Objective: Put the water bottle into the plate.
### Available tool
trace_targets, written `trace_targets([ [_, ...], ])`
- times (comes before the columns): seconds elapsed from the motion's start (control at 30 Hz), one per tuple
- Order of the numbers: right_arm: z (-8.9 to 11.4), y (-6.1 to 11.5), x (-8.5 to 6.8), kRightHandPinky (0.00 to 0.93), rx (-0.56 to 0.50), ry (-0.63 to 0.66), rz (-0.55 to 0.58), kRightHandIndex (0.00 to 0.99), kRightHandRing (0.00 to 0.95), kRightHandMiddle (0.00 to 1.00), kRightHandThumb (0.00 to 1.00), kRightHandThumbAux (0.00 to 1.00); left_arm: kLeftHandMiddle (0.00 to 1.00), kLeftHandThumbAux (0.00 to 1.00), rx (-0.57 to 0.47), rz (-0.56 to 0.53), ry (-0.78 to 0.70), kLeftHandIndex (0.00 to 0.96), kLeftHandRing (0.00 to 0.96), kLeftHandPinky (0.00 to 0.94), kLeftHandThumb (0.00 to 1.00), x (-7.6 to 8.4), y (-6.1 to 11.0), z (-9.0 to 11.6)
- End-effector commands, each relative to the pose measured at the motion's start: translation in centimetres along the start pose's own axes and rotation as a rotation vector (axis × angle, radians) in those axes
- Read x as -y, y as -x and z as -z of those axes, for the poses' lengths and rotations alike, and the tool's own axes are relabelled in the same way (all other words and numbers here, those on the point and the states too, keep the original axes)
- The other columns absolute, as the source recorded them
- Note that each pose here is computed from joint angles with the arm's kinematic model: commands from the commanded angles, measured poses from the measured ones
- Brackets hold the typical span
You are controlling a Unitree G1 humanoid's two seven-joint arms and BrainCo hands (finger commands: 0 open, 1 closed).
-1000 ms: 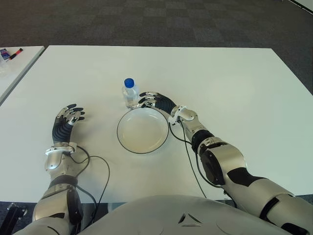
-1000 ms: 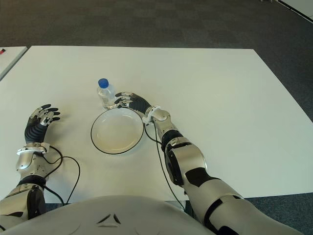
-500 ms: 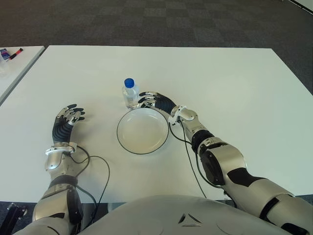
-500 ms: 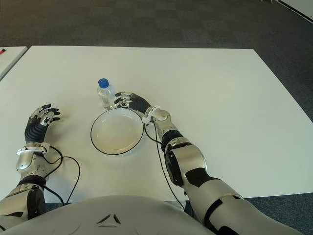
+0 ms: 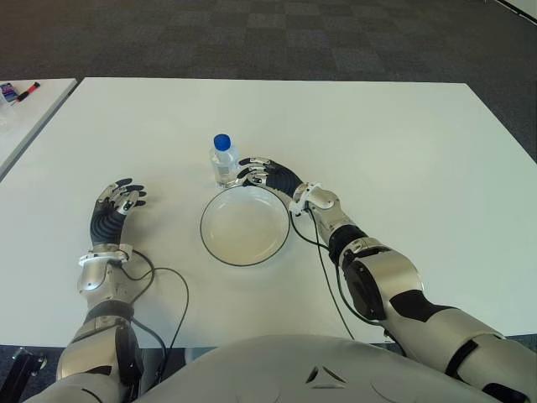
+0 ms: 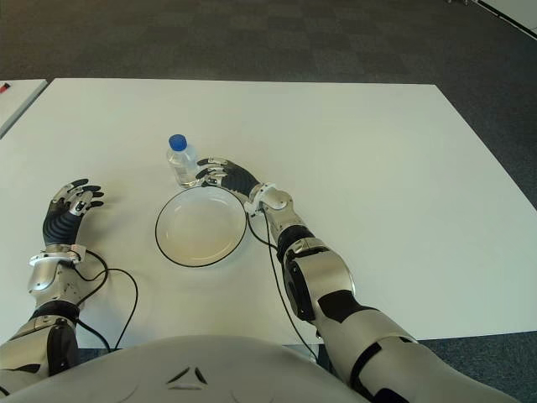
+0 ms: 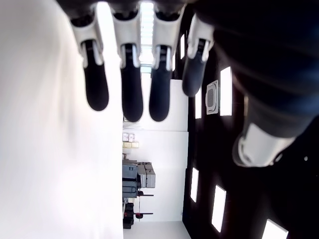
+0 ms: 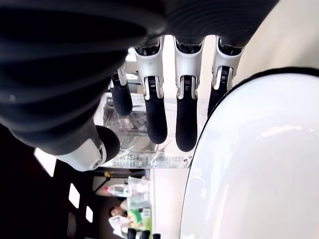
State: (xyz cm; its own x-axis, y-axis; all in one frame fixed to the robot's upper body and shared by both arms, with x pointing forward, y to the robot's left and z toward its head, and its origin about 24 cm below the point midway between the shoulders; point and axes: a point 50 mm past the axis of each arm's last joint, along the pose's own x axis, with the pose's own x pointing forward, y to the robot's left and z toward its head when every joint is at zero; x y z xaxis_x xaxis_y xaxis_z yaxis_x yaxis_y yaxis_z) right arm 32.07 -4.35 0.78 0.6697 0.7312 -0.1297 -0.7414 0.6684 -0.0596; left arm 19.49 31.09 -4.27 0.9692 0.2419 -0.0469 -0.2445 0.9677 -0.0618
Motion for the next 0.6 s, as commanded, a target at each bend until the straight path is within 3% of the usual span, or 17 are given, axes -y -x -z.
trace_targets([
  [0.03, 0.37, -0.03, -1.16, 0.445, 0.031, -0.01, -0.005, 0.175, 0.388, 0.346, 0.095, 0.637, 0.391, 0.636, -0.122, 0.004, 0.069, 0.292, 0.399, 0.419, 0.254, 0.96, 1.86, 2.63],
  [0.6, 0.85, 0.35, -1.25, 0.454, 0.023, 0.03, 0.019, 0.169, 0.405, 0.352, 0.065, 0.651, 0.396, 0.653, -0.116, 0.014, 0.075, 0.293, 0.4, 0.413, 0.25, 1.11, 1.77, 2.55],
])
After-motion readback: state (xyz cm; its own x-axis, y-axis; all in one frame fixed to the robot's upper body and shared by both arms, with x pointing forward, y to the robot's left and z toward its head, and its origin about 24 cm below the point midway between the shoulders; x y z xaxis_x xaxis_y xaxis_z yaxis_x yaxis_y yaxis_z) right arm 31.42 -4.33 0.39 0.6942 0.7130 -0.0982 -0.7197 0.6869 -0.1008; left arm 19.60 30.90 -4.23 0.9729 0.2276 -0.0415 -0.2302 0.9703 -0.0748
